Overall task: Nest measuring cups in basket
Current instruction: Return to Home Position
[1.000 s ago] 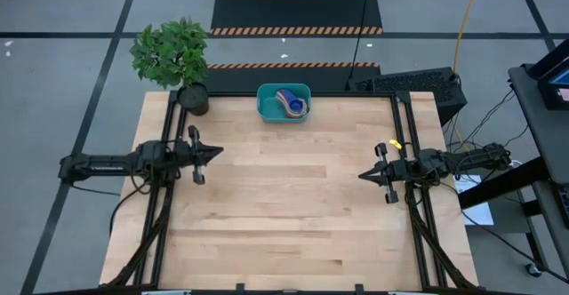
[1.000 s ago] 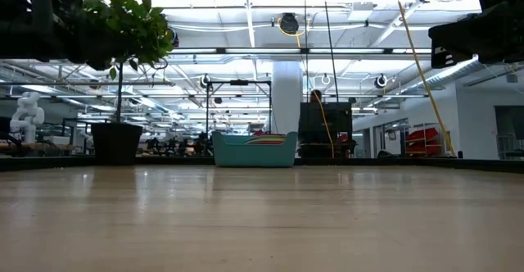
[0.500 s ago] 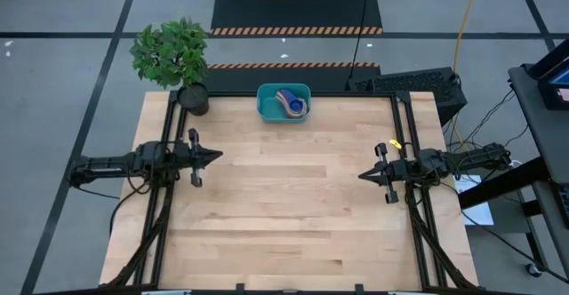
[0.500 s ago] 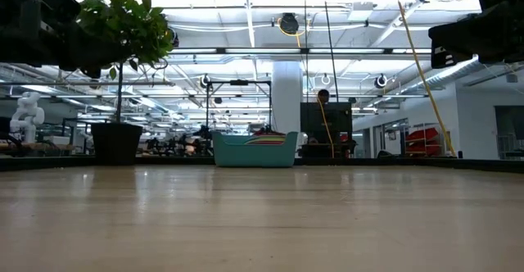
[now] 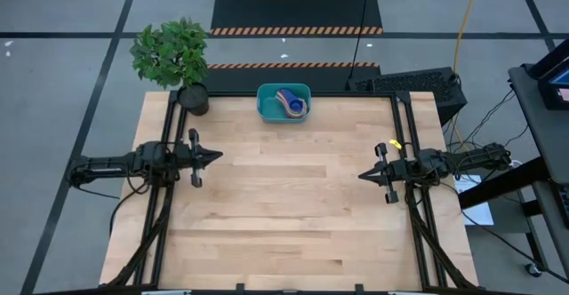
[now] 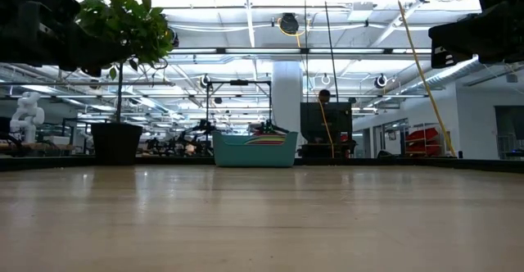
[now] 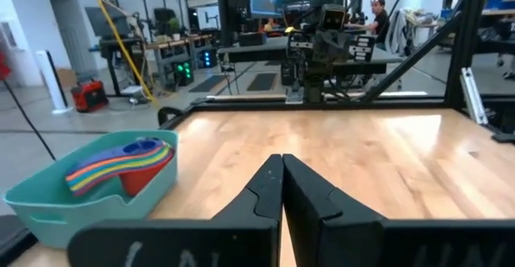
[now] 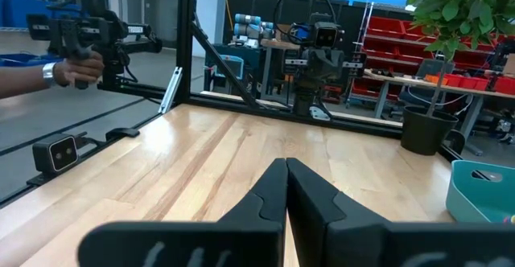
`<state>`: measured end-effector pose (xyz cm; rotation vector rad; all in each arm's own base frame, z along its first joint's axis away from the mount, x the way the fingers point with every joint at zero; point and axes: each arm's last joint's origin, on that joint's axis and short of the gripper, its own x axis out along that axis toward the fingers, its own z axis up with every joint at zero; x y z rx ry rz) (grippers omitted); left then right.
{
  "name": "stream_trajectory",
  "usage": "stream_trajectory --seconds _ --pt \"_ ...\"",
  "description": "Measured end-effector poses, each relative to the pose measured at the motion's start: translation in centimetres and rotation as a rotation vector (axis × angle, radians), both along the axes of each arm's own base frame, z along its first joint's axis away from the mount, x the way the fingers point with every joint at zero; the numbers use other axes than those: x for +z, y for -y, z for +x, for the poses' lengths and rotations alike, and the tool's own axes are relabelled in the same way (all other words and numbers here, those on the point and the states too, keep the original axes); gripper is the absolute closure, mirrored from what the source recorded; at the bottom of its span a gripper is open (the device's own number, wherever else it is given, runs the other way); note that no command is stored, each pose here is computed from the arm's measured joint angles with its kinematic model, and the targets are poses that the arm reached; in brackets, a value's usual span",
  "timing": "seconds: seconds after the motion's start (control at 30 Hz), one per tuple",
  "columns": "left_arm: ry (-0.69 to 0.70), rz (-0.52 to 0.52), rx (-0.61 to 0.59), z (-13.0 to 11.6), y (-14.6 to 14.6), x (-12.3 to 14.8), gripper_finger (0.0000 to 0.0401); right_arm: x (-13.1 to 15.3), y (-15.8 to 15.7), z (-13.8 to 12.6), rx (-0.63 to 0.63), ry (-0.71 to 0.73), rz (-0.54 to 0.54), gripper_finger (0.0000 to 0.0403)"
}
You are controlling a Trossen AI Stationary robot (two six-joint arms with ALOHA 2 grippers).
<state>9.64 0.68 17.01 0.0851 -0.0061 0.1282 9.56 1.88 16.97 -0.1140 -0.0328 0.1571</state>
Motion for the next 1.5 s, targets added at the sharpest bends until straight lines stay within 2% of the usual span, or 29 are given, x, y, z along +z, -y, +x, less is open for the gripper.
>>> stream_trajectory --seconds 0.23,0.43,0.77,1.13,1.27,1.5 --pt "-0.002 -0.046 -0.037 0.01 0.10 -0.06 0.0391 0.00 0.00 0.00 0.000 0.000 0.000 0.0403" --pt "-0.007 -0.032 -0.145 0.03 0.43 -0.12 0.0394 0.00 0.00 0.00 0.000 0.000 0.000 0.0403" --pt "0.005 0.047 -0.147 0.10 0.44 -0.24 0.0397 0.00 0.00 0.00 0.000 0.001 0.000 0.0403" --pt "0.009 0.017 -0.167 0.10 0.58 -0.22 0.0389 0.01 0.00 0.00 0.000 0.001 0.000 0.0403" --pt "0.008 0.037 -0.163 0.10 0.58 -0.22 0.0382 0.00 0.00 0.00 0.000 0.000 0.000 0.0403" --pt "0.008 0.041 -0.162 0.10 0.57 -0.22 0.0392 0.00 0.00 0.00 0.000 0.000 0.000 0.0403"
